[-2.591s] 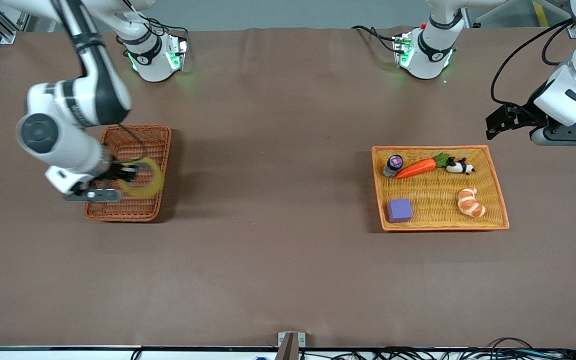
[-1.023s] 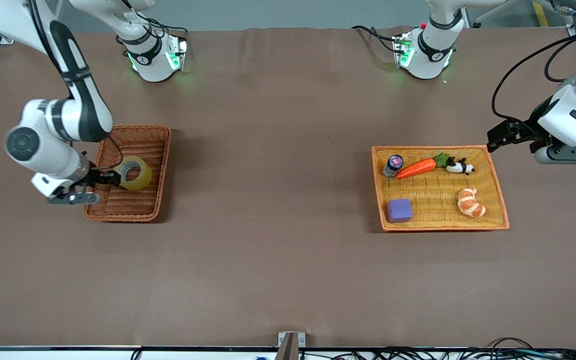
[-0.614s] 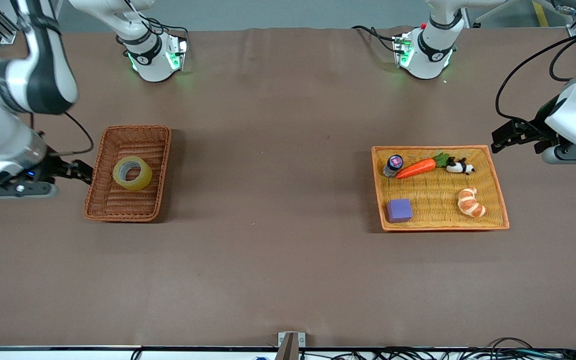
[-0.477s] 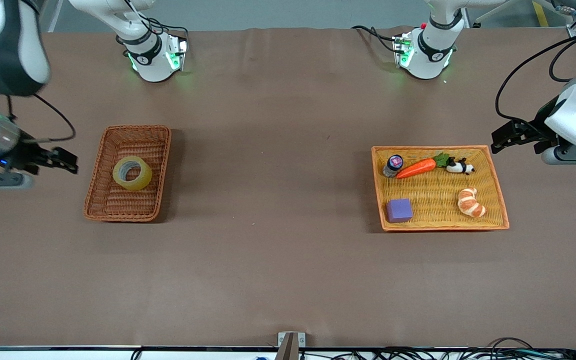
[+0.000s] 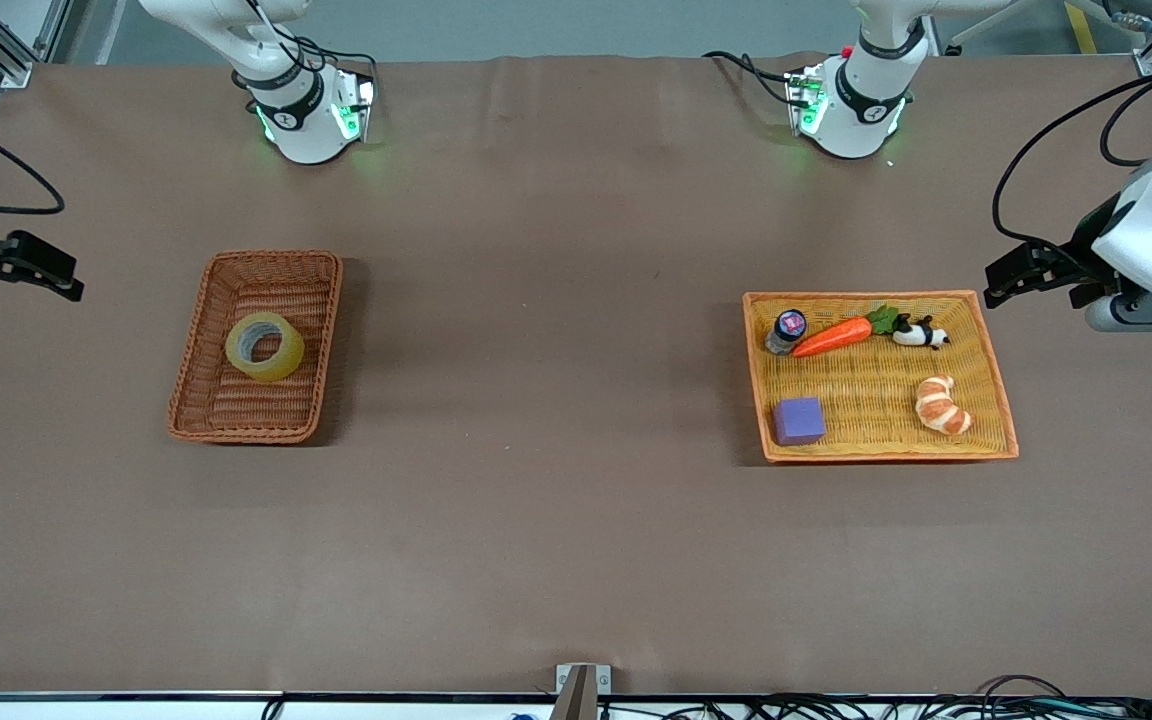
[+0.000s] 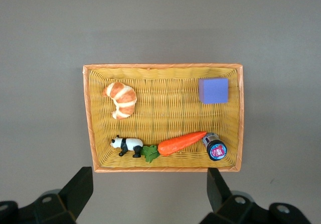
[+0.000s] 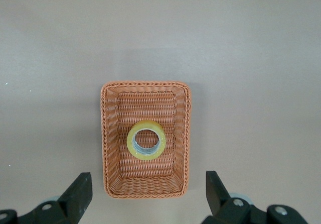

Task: Move tape to another basket

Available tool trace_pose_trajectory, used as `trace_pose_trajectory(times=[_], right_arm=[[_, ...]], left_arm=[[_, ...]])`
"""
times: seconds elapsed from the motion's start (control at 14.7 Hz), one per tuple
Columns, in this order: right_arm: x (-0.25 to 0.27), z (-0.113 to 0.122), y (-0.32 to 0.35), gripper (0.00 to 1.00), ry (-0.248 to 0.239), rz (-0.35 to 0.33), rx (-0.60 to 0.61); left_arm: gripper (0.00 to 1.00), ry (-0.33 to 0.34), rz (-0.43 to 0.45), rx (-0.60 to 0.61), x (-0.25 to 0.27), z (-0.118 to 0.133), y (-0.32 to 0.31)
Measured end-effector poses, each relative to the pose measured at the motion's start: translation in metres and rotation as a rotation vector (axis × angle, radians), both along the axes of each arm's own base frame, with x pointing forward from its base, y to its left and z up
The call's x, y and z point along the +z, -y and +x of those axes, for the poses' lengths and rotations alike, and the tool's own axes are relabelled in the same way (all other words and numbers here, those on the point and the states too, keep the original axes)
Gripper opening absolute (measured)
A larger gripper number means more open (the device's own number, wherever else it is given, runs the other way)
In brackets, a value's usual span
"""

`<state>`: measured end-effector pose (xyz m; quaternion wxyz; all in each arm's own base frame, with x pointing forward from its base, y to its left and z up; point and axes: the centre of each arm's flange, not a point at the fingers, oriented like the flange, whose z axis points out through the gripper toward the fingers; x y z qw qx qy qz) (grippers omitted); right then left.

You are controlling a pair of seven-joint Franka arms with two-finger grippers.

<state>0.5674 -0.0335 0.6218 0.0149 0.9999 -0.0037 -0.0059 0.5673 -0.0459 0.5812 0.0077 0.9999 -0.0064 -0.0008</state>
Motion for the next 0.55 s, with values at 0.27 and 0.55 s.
trace_pose_trajectory(times=[0.27, 0.55], right_arm=[[-0.0054, 0.0026, 0.0056, 1.0, -0.009, 0.001, 0.015], [-0.0055, 0.0034, 0.0012, 1.0, -0.007, 0.002, 0.033]], left_arm=[[1.0, -0.005, 0.0, 0.002, -0.002, 0.0007, -0.0022], [1.0, -0.007, 0.0, 0.002, -0.0022, 0.0006, -0.0024]])
